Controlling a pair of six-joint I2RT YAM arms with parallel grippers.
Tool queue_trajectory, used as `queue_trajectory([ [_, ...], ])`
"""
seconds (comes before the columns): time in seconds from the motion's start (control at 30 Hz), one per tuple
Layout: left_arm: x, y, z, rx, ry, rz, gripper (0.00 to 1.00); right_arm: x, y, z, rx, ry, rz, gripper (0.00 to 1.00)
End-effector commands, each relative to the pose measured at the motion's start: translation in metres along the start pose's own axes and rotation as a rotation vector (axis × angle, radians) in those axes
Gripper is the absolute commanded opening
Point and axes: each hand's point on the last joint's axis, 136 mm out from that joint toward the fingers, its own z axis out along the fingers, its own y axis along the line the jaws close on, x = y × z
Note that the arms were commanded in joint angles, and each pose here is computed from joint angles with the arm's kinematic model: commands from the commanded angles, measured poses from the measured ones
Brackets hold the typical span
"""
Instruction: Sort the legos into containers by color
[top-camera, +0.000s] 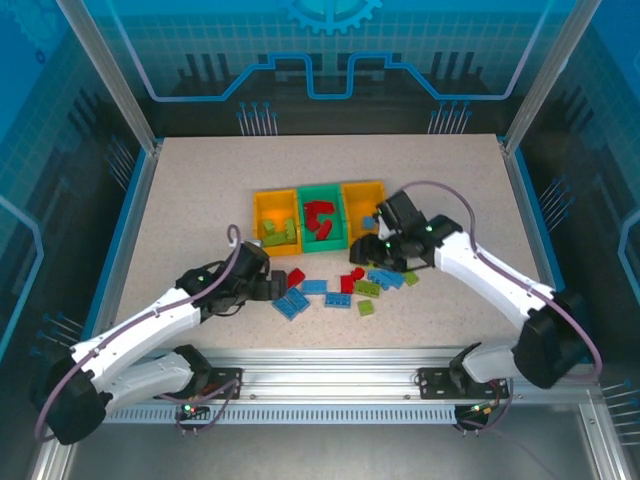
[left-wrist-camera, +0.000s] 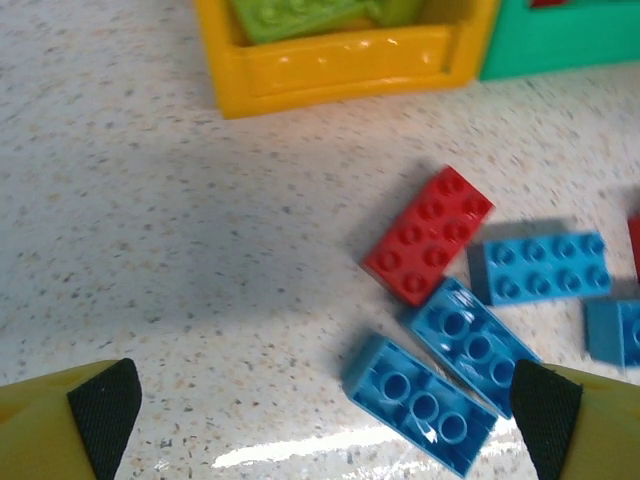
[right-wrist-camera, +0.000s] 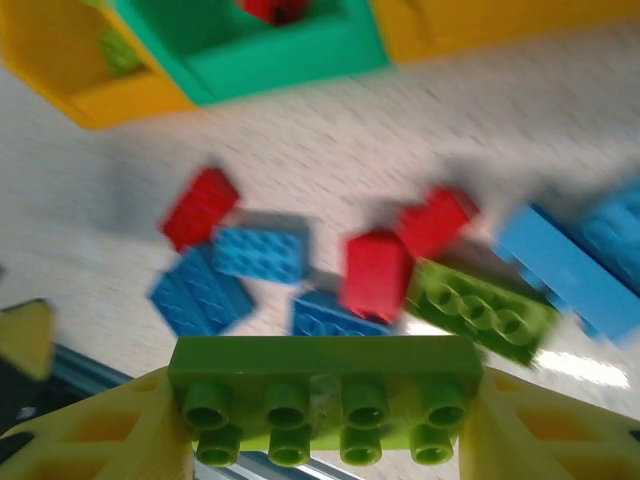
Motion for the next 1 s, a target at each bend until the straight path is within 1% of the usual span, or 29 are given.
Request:
queue_trajectory([
  [0.0, 0.005, 0.007, 0.002, 0.037, 0.017, -0.158, 0.99, -0.044, 0.049, 0.005, -0.141, -0.032, -0.085, 0.55],
  [0.07, 0.004, 0.013, 0.000, 0.019, 0.017, -0.191, 0.99, -0.064, 0.052, 0.015, -0.121, -0.040, -0.073, 0.54],
  [0.17, 0.006, 0.021, 0.000, -0.015, 0.025, -0.230, 0.99, -0.085, 0.058, 0.029, -0.140, -0.022, -0.058, 0.54],
  [0.27, 0.009, 0.025, 0.003, -0.022, 0.036, -0.261, 0.99, -0.096, 0.073, 0.044, -0.155, 0.015, -0.094, 0.54],
  [0.37, 0.012, 0.026, 0.008, -0.024, 0.052, -0.277, 0.99, -0.106, 0.094, 0.054, -0.176, 0.024, -0.126, 0.54],
  [0.47, 0.015, 0.025, 0.012, -0.024, 0.071, -0.280, 0.99, -0.117, 0.114, 0.066, -0.214, 0.033, -0.118, 0.53],
  [0.63, 0.017, 0.021, 0.018, -0.019, 0.099, -0.274, 0.99, -0.124, 0.144, 0.088, -0.276, 0.069, -0.119, 0.52],
  [0.73, 0.014, 0.020, 0.017, -0.017, 0.091, -0.273, 0.99, -0.125, 0.159, 0.103, -0.306, 0.099, -0.116, 0.53],
  [0.97, 0.012, 0.013, 0.017, 0.031, 0.076, -0.240, 0.99, -0.131, 0.164, 0.146, -0.283, 0.149, -0.071, 0.58],
])
